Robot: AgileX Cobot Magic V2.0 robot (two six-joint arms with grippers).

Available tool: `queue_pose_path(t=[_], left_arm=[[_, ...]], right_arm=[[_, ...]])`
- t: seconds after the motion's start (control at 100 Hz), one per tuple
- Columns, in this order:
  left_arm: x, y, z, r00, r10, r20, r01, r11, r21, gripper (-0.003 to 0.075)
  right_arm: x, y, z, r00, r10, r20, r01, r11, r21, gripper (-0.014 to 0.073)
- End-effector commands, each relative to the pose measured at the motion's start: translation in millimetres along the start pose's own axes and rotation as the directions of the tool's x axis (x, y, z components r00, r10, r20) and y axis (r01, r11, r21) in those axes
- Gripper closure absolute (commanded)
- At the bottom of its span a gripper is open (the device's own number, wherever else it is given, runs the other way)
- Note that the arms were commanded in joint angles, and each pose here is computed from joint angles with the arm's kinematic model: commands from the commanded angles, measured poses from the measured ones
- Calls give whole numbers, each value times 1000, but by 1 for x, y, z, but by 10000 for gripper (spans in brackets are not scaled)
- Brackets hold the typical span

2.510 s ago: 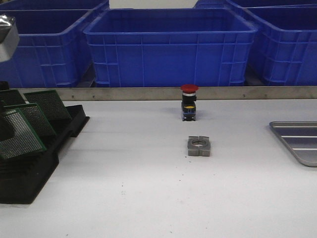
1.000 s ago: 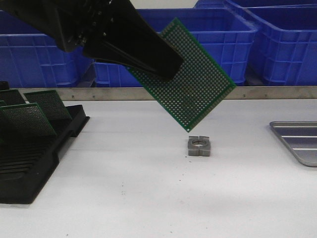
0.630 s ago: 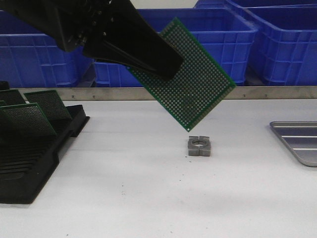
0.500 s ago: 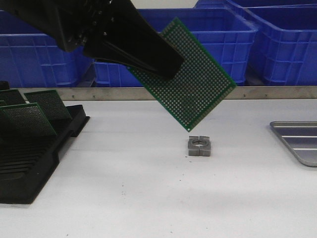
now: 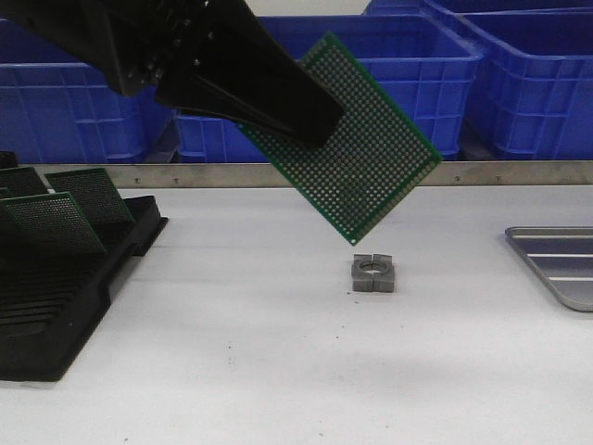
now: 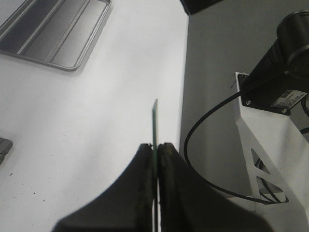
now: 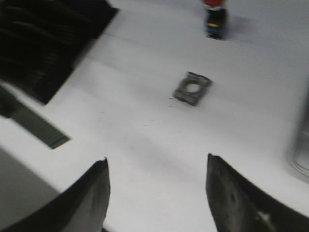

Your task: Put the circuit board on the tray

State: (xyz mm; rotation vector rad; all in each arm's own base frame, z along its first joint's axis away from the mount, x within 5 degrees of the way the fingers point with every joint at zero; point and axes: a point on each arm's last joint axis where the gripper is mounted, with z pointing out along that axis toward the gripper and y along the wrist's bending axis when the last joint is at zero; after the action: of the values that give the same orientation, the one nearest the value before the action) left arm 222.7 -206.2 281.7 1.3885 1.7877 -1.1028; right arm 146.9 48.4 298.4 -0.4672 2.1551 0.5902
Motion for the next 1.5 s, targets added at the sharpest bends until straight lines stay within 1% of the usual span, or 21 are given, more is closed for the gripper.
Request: queue_pose_path(t=[0.0, 0.05, 0.12, 0.38, 0.45, 0.62, 0.66, 0.73, 0.8, 0.85, 0.92, 0.95, 1.0, 1.05, 1.1, 1.17, 1.23, 1.29, 1.32, 1.37, 1.49], left_arm=[[-19, -10, -7, 996, 5, 86, -6, 1000, 14, 737], [-19, -10, -7, 996, 5, 86, -6, 1000, 14, 737], [-19, -10, -7, 996, 5, 86, -6, 1000, 14, 737], [-19, -10, -7, 996, 5, 86, -6, 1000, 14, 737], [-19, -10, -7, 996, 5, 86, -6, 1000, 14, 737], [-19, -10, -7, 996, 5, 86, -6, 1000, 14, 737], [-19, -10, -7, 996, 5, 86, -6, 1000, 14, 737], [-19, -10, -7, 996, 5, 86, -6, 1000, 14, 737], [-19, -10, -7, 996, 4, 88, -5, 1000, 14, 737], [-19, -10, -7, 996, 4, 88, -5, 1000, 14, 737], [-19, -10, -7, 996, 4, 88, -5, 1000, 14, 736], [-19, -10, -7, 996, 4, 88, -5, 1000, 14, 736], [-19, -10, -7, 996, 4, 88, -5, 1000, 14, 731], [-19, -10, -7, 996, 4, 88, -5, 1000, 14, 706], [-19, -10, -7, 996, 4, 88, -5, 1000, 14, 652], [-19, -10, -7, 996, 4, 87, -5, 1000, 16, 532], [-19, -10, -7, 996, 4, 87, -5, 1000, 16, 396], [-19, -10, -7, 996, 4, 87, -5, 1000, 16, 278], [-19, -10, -7, 996, 4, 87, -5, 1000, 16, 239], [-19, -10, -7, 996, 4, 87, -5, 1000, 16, 199], [-19, -8, -7, 996, 4, 89, -4, 1000, 0, 195]], right_arm=[[-22, 13, 3, 988, -130, 85, 143, 975, -171, 125], [-26, 18, 8, 978, -180, 104, 201, 946, -253, 125], [-31, 23, 18, 965, -239, 112, 263, 906, -332, 125], [-40, 30, 64, 938, -341, 59, 324, 808, -492, 125], [-42, 31, 76, 936, -349, 40, 318, 794, -519, 125], [-46, 28, 96, 941, -340, -1, 282, 782, -556, 132], [-46, 27, 99, 941, -338, -8, 273, 776, -569, 146], [-45, 28, 100, 941, -337, -15, 265, 765, -587, 231], [-45, 28, 100, 941, -337, -18, 261, 760, -595, 368], [-45, 28, 100, 941, -337, -18, 261, 760, -596, 490], [-45, 28, 100, 941, -337, -18, 261, 760, -596, 629], [-45, 28, 100, 941, -337, -18, 261, 760, -596, 671], [-45, 28, 100, 941, -337, -19, 260, 758, -598, 657], [-44, 29, 99, 941, -338, -20, 258, 753, -605, 658], [-44, 29, 99, 941, -339, -21, 256, 748, -613, 658], [-43, 31, 98, 941, -338, -25, 248, 737, -628, 658], [-42, 32, 97, 941, -336, -40, 233, 729, -644, 658], [-40, 32, 96, 943, -323, -77, 197, 731, -653, 658], [-39, 32, 95, 942, -319, -101, 179, 735, -654, 658], [-36, 29, 95, 937, -314, -151, 148, 752, -642, 658], [-28, 15, 94, 914, -275, -297, 64, 823, -565, 658]])
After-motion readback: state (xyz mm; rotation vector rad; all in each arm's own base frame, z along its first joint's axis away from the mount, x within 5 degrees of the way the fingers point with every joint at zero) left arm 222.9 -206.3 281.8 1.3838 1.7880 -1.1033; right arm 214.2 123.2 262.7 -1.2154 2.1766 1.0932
